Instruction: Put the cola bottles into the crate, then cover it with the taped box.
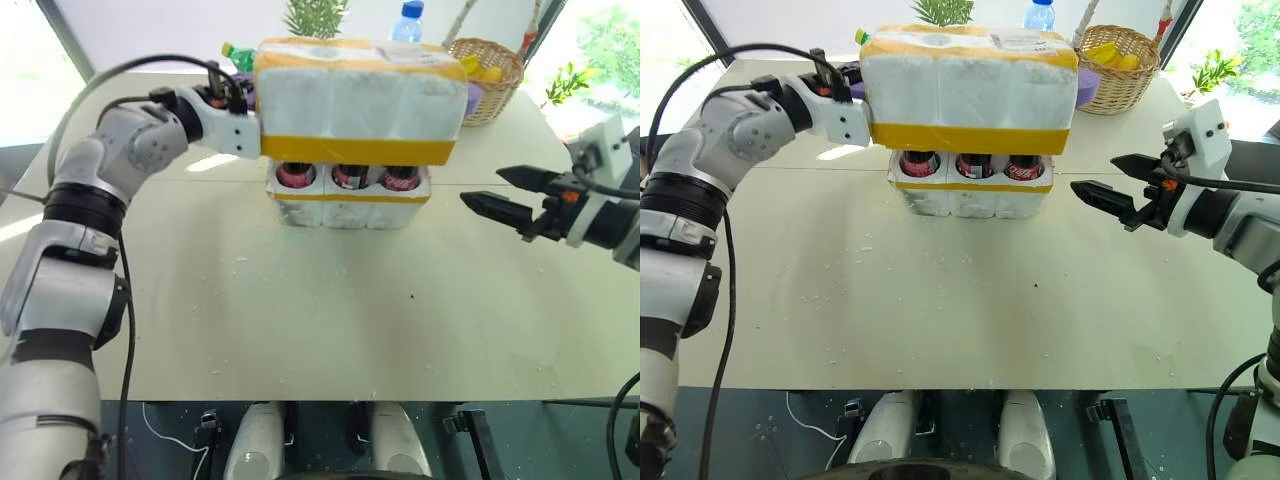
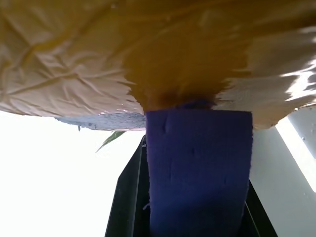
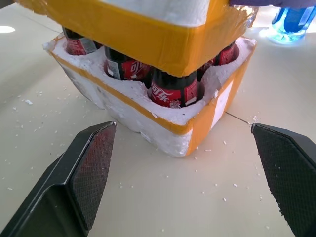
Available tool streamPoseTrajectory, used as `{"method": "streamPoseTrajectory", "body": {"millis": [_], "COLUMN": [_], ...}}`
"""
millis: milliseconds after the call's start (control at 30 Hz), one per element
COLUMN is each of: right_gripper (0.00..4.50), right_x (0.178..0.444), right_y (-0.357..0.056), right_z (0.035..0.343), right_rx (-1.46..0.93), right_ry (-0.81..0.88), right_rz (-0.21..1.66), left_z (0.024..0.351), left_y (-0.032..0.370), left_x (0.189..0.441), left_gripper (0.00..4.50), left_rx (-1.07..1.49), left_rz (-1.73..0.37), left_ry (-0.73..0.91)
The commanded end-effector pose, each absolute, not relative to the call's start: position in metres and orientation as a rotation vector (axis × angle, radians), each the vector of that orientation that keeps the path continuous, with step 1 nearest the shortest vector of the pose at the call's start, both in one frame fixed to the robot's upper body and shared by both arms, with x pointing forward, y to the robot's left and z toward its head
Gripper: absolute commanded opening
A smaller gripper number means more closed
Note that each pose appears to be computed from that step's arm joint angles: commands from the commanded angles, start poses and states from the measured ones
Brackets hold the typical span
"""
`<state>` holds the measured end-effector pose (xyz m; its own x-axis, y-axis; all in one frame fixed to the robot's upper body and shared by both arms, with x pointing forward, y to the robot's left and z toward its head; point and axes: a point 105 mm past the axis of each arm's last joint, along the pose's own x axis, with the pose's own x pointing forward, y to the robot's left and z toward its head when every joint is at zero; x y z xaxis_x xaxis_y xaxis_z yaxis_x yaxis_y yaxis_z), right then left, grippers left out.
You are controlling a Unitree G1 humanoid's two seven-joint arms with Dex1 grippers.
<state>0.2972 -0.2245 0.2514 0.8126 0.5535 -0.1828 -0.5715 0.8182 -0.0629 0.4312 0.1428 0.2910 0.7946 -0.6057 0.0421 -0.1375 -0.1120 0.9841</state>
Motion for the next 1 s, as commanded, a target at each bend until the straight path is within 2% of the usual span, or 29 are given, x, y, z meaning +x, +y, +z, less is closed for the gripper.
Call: {"method": "streamPoseTrajectory", "body": {"millis": [33, 133, 267, 400, 500, 567, 667, 767, 900, 1000], "right_gripper": [4.5, 4.5, 4.5, 4.5, 4.5, 4.5, 4.5, 4.5, 4.5, 4.5], "right_x": [0.293, 0.294, 0.294, 0.295, 0.295, 0.295, 0.296, 0.299, 0.304, 0.303], "right_y": [-0.224, -0.224, -0.224, -0.228, -0.231, -0.234, -0.239, -0.243, -0.249, -0.248], "right_z": [0.264, 0.26, 0.257, 0.252, 0.249, 0.247, 0.245, 0.245, 0.245, 0.246], "right_rx": [-0.117, -0.113, -0.114, -0.111, -0.11, -0.112, -0.116, -0.117, -0.119, -0.131], "right_ry": [0.093, 0.096, 0.104, 0.12, 0.136, 0.147, 0.156, 0.16, 0.169, 0.184], "right_rz": [0.591, 0.584, 0.584, 0.573, 0.568, 0.568, 0.564, 0.557, 0.554, 0.592], "left_z": [0.287, 0.27, 0.264, 0.27, 0.275, 0.264, 0.254, 0.266, 0.267, 0.273], "left_y": [0.134, 0.133, 0.133, 0.132, 0.15, 0.174, 0.192, 0.206, 0.222, 0.238], "left_x": [0.424, 0.42, 0.41, 0.385, 0.385, 0.385, 0.365, 0.347, 0.319, 0.31], "left_gripper": [0.36, 1.7, 3.72, 3.72, 3.72, 3.72, 3.72, 3.72, 3.72, 3.72], "left_rx": [1.728, 1.73, 1.646, 1.405, 1.185, 0.884, 0.401, 0.259, 0.153, 0.065], "left_rz": [-0.452, -0.502, -0.543, -0.62, -0.614, -0.669, -0.813, -0.835, -0.915, -0.902], "left_ry": [-0.668, -0.67, -0.68, -0.72, -0.591, -0.367, -0.156, -0.17, -0.055, -0.007]}}
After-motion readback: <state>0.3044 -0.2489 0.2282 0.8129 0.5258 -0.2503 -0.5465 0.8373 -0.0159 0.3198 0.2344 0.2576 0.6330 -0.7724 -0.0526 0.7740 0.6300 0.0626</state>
